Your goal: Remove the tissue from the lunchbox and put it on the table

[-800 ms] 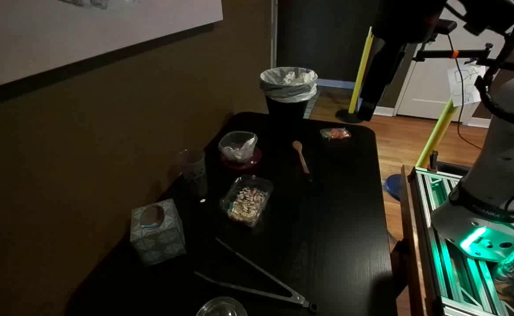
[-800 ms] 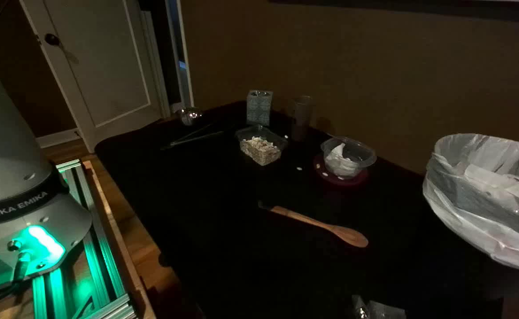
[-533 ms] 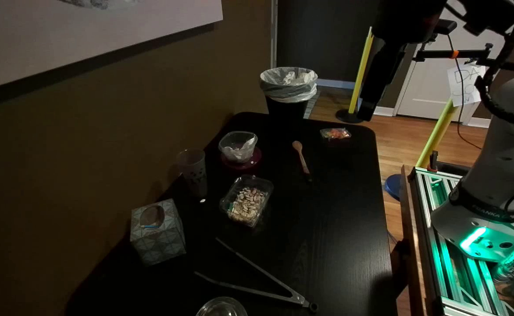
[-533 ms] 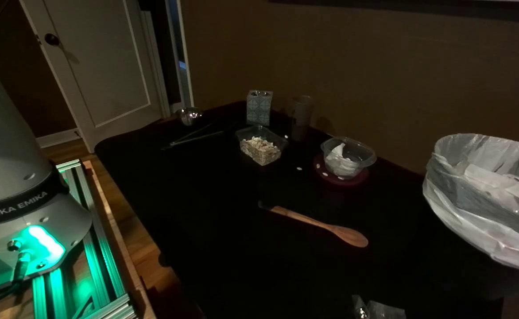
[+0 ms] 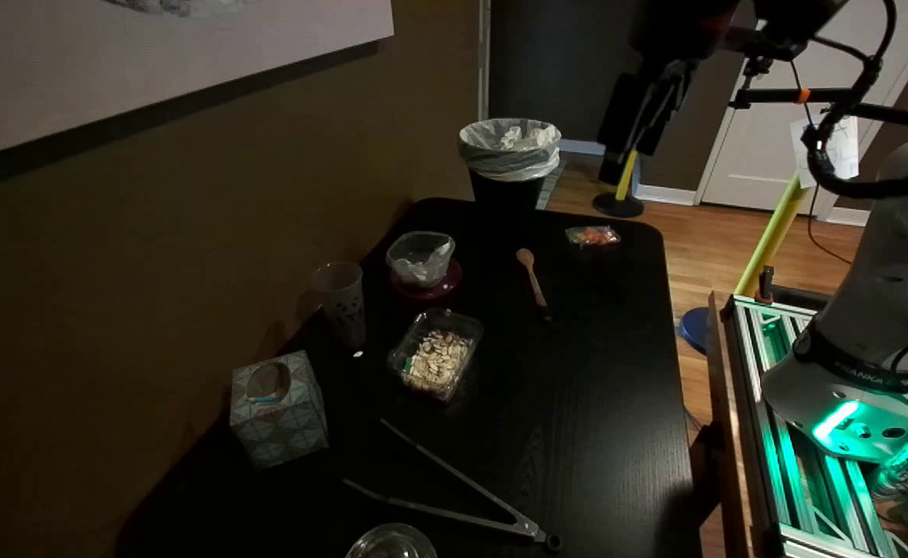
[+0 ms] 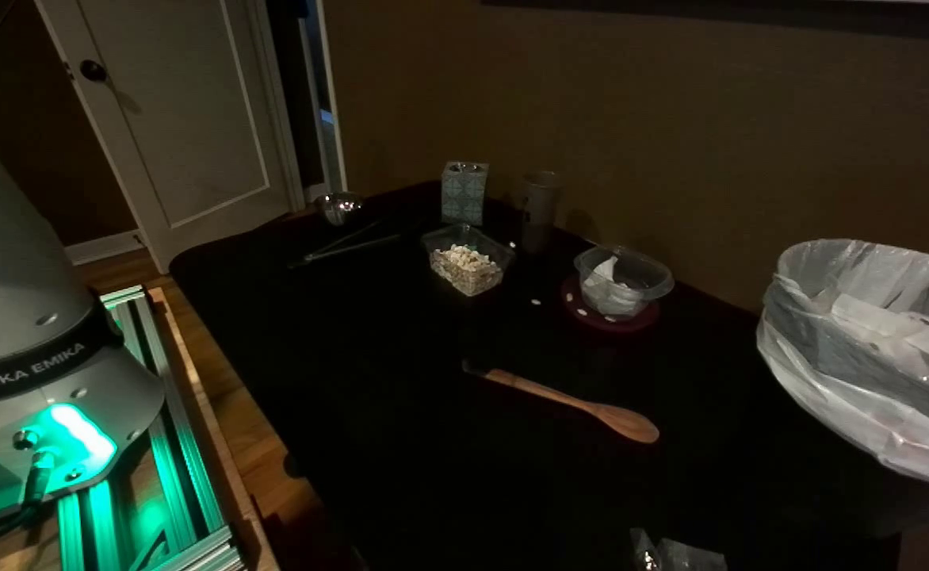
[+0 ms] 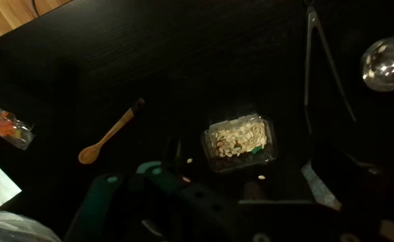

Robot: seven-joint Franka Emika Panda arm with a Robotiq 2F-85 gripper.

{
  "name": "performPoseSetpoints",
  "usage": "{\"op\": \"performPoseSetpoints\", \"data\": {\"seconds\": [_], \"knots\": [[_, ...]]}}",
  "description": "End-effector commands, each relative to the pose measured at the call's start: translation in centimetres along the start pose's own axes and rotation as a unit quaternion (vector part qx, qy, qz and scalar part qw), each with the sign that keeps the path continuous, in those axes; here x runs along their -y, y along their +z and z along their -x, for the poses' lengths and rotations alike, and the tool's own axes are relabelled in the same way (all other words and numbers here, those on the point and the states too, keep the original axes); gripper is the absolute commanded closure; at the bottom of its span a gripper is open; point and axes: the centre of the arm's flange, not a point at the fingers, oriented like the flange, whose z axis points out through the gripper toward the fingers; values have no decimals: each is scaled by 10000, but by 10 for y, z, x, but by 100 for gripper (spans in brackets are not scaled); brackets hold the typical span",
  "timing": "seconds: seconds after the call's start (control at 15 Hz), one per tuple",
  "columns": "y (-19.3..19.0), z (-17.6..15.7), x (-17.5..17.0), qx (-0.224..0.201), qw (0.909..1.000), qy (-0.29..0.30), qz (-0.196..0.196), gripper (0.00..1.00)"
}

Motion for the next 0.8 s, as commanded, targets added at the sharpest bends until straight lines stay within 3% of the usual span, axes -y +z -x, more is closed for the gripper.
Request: {"op": "performPoseSetpoints", "data": {"seconds": [0.0,0.47,0.53,0.6,0.73], "knots": [[2,-71,-33,-1,9971,754,24,0],[1,-176,-106,382,9834,1748,-303,0],[-2,-181,-108,409,9830,1761,-318,0],[7,-157,-111,208,9870,1578,-242,0],[6,-172,-115,260,9854,1662,-274,0]]}}
